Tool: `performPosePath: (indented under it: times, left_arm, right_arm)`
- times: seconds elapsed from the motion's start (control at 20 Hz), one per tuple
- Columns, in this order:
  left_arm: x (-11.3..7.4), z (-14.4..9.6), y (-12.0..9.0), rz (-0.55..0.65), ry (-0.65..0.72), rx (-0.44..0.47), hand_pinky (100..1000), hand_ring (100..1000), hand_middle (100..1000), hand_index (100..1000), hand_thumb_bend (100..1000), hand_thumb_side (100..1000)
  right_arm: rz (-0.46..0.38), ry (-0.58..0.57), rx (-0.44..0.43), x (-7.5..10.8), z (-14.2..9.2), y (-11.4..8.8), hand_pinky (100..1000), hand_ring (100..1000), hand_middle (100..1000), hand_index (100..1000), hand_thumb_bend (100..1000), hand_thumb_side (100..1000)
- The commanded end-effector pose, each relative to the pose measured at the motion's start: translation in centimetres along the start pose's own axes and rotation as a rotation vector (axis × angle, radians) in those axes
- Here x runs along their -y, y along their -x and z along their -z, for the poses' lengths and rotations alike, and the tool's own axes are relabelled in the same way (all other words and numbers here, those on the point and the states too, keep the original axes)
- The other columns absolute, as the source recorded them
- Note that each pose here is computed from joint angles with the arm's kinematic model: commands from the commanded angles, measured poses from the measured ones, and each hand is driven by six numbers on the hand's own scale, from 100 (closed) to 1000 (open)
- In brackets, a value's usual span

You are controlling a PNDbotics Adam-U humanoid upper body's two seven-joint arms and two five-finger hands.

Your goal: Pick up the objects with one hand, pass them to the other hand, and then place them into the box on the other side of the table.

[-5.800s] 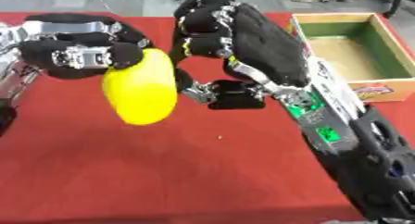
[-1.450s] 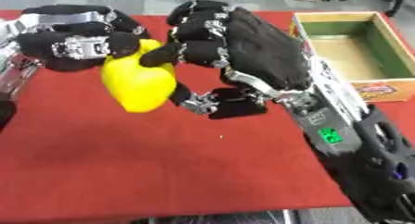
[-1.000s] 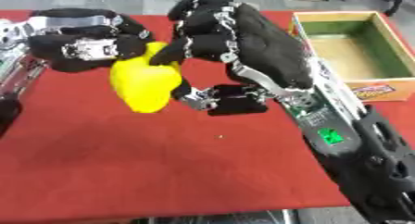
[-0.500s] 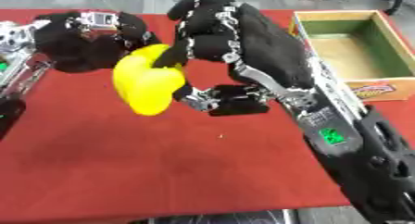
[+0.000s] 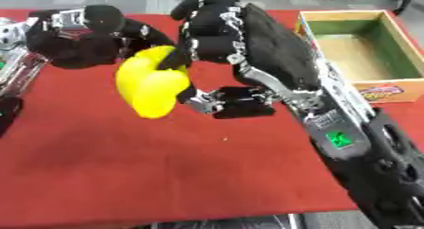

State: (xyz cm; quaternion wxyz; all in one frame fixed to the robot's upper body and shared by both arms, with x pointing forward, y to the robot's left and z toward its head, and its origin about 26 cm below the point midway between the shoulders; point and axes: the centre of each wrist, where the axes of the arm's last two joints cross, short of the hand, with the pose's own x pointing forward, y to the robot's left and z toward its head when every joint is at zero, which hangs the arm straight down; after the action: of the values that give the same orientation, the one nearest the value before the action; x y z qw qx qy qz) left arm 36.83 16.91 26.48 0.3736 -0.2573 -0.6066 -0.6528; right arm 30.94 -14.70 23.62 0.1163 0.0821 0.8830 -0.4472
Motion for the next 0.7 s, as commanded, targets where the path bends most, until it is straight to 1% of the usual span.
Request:
performPosePath:
  times: [0.05,0.15,0.25,0.35,0.45,0.55,0.7]
  left_arm:
    - [-1.0,-2.7,-0.1,0.073,-0.07,-0.052,786,837,833,915,413,975]
    - [-1.1,-4.6,1.0,0.074,-0.134,-0.103,779,828,820,911,396,975]
    - [-0.9,-6.6,2.2,0.058,-0.205,-0.133,770,817,807,905,381,977]
    - [-0.5,-8.6,3.7,0.016,-0.286,-0.143,764,813,802,902,374,978]
    - [0.2,-10.3,5.3,-0.045,-0.375,-0.138,752,802,791,895,369,979]
    - [0.9,-11.8,5.7,-0.071,-0.446,-0.127,752,802,791,895,369,979]
    - [1.3,-12.2,5.4,-0.08,-0.482,-0.123,752,802,791,895,369,979]
  right_arm:
    - [-0.033,0.009,-0.005,0.7,0.1,0.2,719,511,455,367,100,100]
    - [-0.05,0.009,-0.019,1.0,-0.1,0.4,720,514,458,369,100,100]
    - [-0.07,0.009,-0.029,1.3,-0.3,0.5,720,519,463,372,100,100]
    - [-0.095,0.01,-0.043,1.7,-0.6,0.7,721,520,465,373,100,100]
    - [-0.137,0.007,-0.081,2.4,-1.3,1.2,722,525,470,372,103,100]
    - [-0.156,0.013,-0.089,2.7,-1.4,1.2,722,525,470,372,103,100]
    - [-0.163,0.016,-0.09,2.7,-1.4,1.2,722,525,470,372,103,100]
